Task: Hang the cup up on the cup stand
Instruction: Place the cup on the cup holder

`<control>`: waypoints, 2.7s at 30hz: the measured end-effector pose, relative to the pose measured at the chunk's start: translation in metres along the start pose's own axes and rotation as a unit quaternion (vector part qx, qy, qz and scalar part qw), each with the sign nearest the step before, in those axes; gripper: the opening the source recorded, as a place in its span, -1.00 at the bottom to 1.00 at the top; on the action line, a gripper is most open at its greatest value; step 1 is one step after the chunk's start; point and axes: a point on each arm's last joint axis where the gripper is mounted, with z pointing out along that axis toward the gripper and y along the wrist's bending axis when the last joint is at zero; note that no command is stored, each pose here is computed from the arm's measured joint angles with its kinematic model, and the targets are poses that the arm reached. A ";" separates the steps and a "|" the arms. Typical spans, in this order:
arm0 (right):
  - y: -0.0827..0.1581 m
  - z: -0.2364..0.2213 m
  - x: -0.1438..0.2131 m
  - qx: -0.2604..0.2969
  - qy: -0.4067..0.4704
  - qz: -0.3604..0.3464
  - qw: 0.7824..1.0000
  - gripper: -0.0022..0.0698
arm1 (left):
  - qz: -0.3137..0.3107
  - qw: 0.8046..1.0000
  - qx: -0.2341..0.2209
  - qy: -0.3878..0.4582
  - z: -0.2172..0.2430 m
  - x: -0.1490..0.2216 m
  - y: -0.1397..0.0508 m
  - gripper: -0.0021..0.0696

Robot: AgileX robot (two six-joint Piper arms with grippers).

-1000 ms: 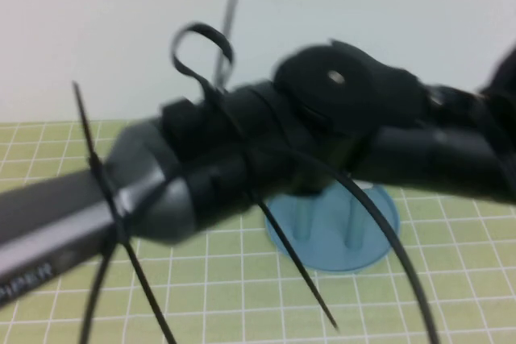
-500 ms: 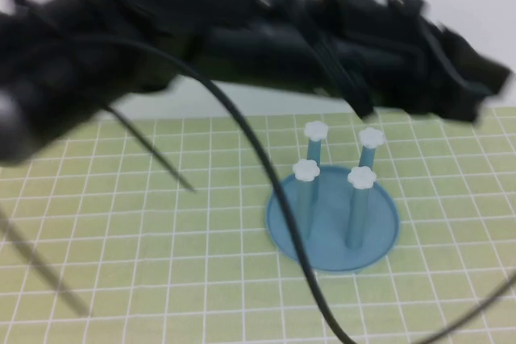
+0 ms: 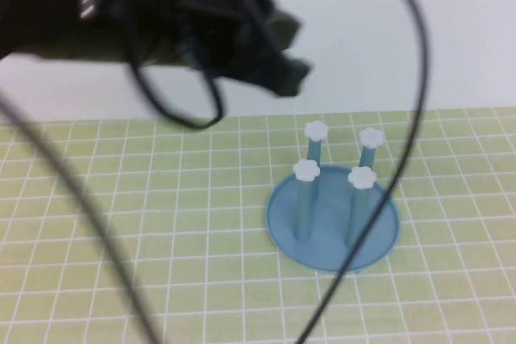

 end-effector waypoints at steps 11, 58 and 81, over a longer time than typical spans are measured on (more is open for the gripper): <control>0.002 0.091 -0.015 -0.087 0.119 -0.127 0.981 0.68 | 0.001 0.994 -0.107 -0.009 -0.055 0.039 0.008 -0.94; -0.075 0.274 0.116 -0.136 0.316 -0.312 0.886 0.68 | 0.010 0.983 -0.184 -0.019 -0.086 0.065 0.015 -0.94; -0.075 0.274 0.137 -0.135 0.338 -0.334 0.869 0.87 | -0.050 0.964 -0.242 -0.093 -0.122 0.081 0.030 -0.94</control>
